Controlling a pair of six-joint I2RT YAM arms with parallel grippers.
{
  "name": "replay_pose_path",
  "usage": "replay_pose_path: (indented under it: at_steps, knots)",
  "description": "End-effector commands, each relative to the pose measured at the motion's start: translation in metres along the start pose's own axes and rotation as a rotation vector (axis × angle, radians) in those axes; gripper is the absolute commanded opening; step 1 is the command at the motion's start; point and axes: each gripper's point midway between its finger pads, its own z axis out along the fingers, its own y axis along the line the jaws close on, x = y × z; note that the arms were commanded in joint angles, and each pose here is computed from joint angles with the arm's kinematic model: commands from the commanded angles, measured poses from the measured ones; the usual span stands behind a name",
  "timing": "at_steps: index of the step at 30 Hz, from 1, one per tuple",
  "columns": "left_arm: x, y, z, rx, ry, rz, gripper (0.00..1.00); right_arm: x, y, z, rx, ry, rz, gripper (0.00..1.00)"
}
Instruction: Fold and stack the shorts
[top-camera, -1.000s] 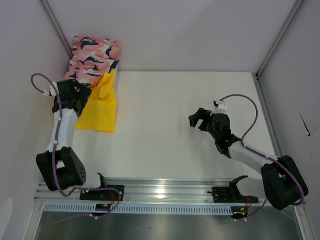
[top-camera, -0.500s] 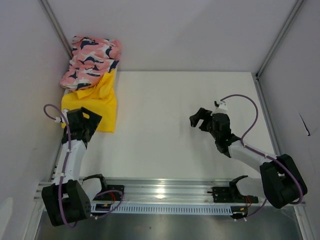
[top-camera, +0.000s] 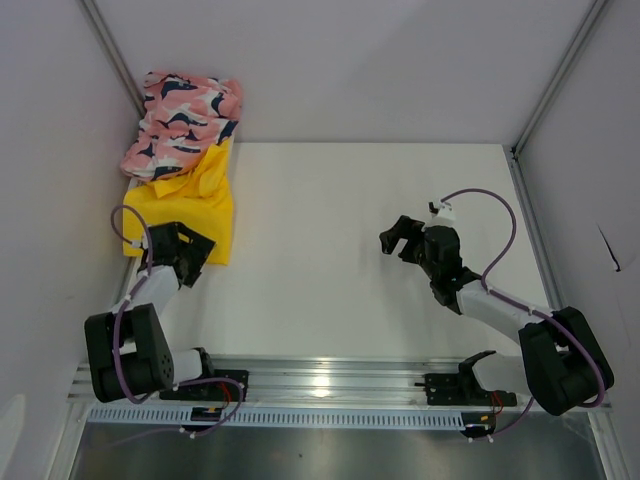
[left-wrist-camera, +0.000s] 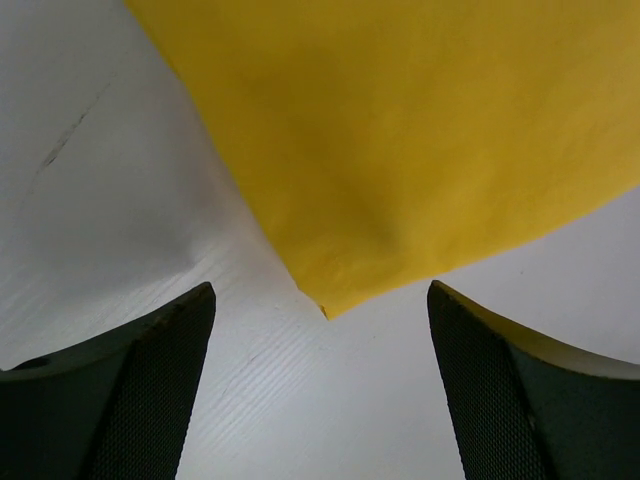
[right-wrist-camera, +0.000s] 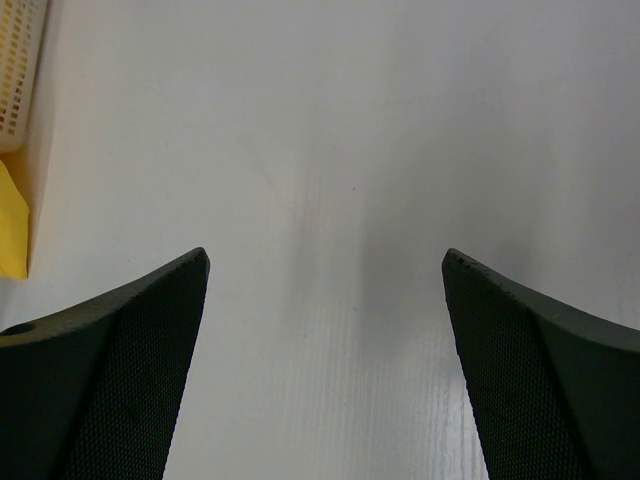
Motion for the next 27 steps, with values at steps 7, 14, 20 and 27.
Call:
replay_pose_path:
  at_steps: [7, 14, 20, 27]
  knots:
    - [-0.007, -0.013, 0.032, 0.045, -0.026, -0.043, 0.74, -0.021, 0.009, 0.003, -0.021, -0.049, 0.018, 1.00]
    - [-0.009, -0.013, 0.046, 0.040, -0.032, -0.023, 0.14, -0.019, 0.009, 0.004, -0.026, -0.042, 0.016, 1.00]
    - [-0.005, -0.032, 0.037, 0.108, 0.019, 0.013, 0.00, -0.019, 0.009, 0.004, -0.028, -0.040, 0.015, 1.00]
    - [-0.032, -0.070, -0.028, 0.210, -0.105, 0.013, 0.00, -0.018, 0.010, 0.004, -0.032, -0.038, 0.017, 1.00]
